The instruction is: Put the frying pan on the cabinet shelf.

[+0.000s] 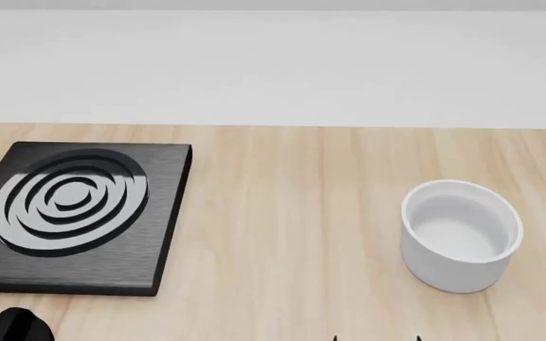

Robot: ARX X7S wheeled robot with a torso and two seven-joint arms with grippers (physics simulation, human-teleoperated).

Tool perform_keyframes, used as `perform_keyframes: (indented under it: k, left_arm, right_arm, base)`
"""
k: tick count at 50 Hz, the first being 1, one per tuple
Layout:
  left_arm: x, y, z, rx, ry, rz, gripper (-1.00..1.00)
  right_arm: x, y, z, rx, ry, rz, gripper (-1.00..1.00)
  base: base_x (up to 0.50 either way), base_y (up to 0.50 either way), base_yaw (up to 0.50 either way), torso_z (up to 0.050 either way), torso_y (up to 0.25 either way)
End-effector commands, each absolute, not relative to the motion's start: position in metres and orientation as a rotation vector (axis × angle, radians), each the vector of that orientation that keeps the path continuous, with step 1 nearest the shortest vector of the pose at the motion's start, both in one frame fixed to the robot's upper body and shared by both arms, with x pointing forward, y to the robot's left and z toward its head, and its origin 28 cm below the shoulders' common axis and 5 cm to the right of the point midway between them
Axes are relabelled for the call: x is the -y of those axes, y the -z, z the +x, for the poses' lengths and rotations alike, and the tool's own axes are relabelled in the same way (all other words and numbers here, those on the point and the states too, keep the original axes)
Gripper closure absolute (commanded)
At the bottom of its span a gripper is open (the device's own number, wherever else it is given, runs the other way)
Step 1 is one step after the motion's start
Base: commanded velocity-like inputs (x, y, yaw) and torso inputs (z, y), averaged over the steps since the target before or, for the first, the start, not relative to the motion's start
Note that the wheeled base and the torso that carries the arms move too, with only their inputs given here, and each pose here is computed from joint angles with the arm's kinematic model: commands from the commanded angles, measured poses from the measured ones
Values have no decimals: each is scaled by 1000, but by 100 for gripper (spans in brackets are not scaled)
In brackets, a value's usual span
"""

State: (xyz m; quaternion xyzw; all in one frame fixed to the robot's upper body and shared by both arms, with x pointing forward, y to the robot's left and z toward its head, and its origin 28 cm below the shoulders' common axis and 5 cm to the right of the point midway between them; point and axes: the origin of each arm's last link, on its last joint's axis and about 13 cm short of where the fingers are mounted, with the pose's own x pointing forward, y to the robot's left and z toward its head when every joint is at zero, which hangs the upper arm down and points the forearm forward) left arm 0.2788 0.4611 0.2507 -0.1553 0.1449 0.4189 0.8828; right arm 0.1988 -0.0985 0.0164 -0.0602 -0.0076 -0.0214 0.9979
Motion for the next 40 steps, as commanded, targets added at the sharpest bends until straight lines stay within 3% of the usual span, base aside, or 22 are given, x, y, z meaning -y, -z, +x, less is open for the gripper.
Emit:
perform_keyframes:
  k: [1,40]
  left_arm:
    - [-454,-264,285,-279,-806,-309,-100]
    - [-444,-294,261,-136,-778,-165,-100]
  right_arm:
    - [98,-17,198,16,41,-120,-100]
    - [98,-18,198,12,36,-119,-100]
  base:
    - [0,0,0,0,0]
    - [0,0,0,0,0]
